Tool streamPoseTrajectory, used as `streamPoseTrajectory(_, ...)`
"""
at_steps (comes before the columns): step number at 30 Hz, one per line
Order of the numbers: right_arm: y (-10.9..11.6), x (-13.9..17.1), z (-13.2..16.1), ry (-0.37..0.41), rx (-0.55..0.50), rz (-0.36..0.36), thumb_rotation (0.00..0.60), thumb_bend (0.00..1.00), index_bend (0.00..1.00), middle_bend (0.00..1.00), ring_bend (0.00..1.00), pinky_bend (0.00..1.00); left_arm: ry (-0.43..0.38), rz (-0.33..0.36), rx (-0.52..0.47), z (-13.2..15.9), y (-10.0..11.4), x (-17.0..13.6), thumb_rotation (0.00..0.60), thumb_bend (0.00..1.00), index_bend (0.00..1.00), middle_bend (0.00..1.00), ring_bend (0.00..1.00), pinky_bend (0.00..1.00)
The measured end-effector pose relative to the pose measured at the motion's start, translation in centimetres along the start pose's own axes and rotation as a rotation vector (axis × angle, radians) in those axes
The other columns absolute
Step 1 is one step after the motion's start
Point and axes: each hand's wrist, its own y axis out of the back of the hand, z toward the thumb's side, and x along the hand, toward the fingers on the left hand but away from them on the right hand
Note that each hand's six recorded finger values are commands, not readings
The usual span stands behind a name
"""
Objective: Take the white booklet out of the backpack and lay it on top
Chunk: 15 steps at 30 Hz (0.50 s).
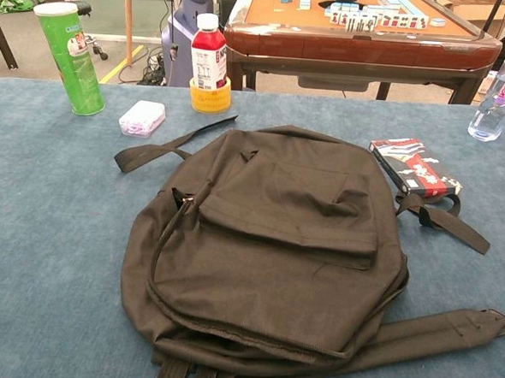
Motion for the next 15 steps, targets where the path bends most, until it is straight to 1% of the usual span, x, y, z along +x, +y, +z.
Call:
streamPoseTrajectory(3,0.3,-0.2,-0.1,-0.002,0.003,-0.012,0.6,0.51,0.37,0.37,0.3,0.39,-0.037,-0.006,0.009,0.2,-0.2,0.2,0.6,0.2,0.31,0.33,0.29,0.05)
streamPoseTrajectory(6,0.7,-0.6,-0.2,-0.006,0.01,-0.025,0.6,0.51,0.38,0.37,0.3,0.39,-0.092,-0.03,-0.025,0.8,-0.5,0.5,0.6,0.2,0.31,0.33,0.29,0.05)
streamPoseTrajectory(9,1.0,-0.9,-0.2,-0.007,0.014,-0.03,0.6,0.51,0.38,0.37,0.3,0.39,-0.18,-0.061,-0.076,2.1,-0.7,0.9,0.6,0.2,0.31,0.33,0.29,0.05)
streamPoseTrajectory(12,1.0,-1.2,-0.1,-0.008,0.016,-0.029,0.6,0.51,0.37,0.37,0.3,0.39,-0.299,-0.097,-0.128,4.1,-1.1,1.3,0.6,0.2,0.31,0.33,0.28,0.05)
streamPoseTrajectory(13,1.1,-1.3,-0.1,-0.008,0.018,-0.028,0.6,0.51,0.37,0.37,0.3,0.39,-0.35,-0.115,-0.146,5.0,-1.3,1.4,0.6,0.2,0.31,0.33,0.28,0.05)
streamPoseTrajectory(15,1.1,-1.4,0.0,-0.008,0.018,-0.027,0.6,0.51,0.38,0.37,0.3,0.39,-0.42,-0.147,-0.164,6.3,-1.7,1.7,0.6,0.2,0.31,0.32,0.27,0.05)
